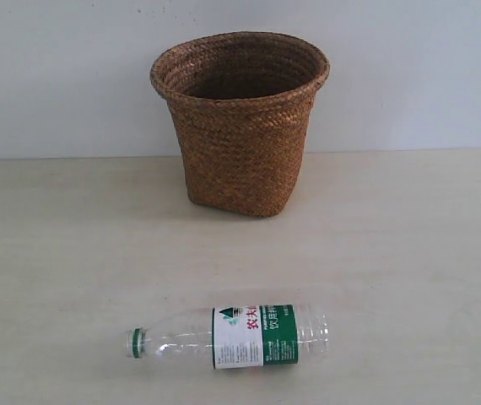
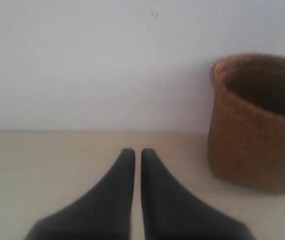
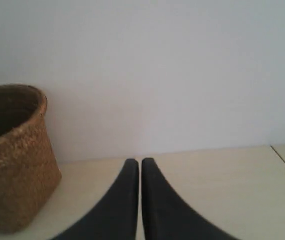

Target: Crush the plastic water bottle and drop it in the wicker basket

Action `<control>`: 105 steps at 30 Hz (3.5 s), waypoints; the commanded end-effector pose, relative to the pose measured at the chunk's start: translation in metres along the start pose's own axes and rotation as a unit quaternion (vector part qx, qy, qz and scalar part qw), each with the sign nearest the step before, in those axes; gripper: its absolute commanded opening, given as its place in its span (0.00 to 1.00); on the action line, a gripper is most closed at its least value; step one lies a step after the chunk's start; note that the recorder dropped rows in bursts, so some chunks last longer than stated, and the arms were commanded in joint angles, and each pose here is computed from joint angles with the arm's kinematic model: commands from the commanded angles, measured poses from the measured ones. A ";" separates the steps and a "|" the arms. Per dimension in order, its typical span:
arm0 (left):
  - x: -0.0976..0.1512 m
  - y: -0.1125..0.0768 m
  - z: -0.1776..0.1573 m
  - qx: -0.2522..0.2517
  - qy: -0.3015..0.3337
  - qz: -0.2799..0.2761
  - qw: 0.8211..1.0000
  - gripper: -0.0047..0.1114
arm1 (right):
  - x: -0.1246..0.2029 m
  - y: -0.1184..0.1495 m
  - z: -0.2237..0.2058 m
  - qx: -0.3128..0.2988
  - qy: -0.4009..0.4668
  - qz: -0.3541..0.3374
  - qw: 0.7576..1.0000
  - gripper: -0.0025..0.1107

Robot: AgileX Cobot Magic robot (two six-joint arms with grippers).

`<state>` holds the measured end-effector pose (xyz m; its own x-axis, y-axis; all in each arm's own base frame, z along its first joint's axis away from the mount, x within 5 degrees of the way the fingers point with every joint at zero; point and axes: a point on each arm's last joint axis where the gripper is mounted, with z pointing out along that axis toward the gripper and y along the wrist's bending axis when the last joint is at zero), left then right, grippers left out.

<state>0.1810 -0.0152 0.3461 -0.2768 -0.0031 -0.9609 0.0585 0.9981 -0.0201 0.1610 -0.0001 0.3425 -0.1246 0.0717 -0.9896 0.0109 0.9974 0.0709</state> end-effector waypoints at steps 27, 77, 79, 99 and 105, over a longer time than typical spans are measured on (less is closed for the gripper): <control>0.077 -0.112 0.099 0.363 0.336 0.420 0.761 0.07 | 0.064 0.105 0.101 -0.350 0.406 -0.144 0.832 0.02; 0.190 -0.143 0.187 0.494 0.356 0.487 0.626 0.49 | 0.140 0.140 0.150 -0.386 0.403 -0.262 0.788 0.02; 0.190 -0.143 0.187 0.494 0.355 0.487 0.627 0.32 | 0.142 0.140 0.151 -0.384 0.403 -0.263 0.788 0.02; 0.191 -0.145 0.184 0.488 0.388 0.432 0.651 0.07 | 0.125 0.172 0.155 -0.472 0.445 -0.091 0.756 0.02; 0.191 -0.145 0.187 0.480 0.381 0.435 0.660 0.07 | 0.154 0.180 0.173 -0.460 0.505 -0.049 0.729 0.02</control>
<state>0.2995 -0.1701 0.1163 -0.0963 0.9461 -0.3093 0.9948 0.0809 -0.0623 0.3113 0.1845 0.1907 -0.7245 -0.4998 -0.4747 -0.6890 0.5461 0.4765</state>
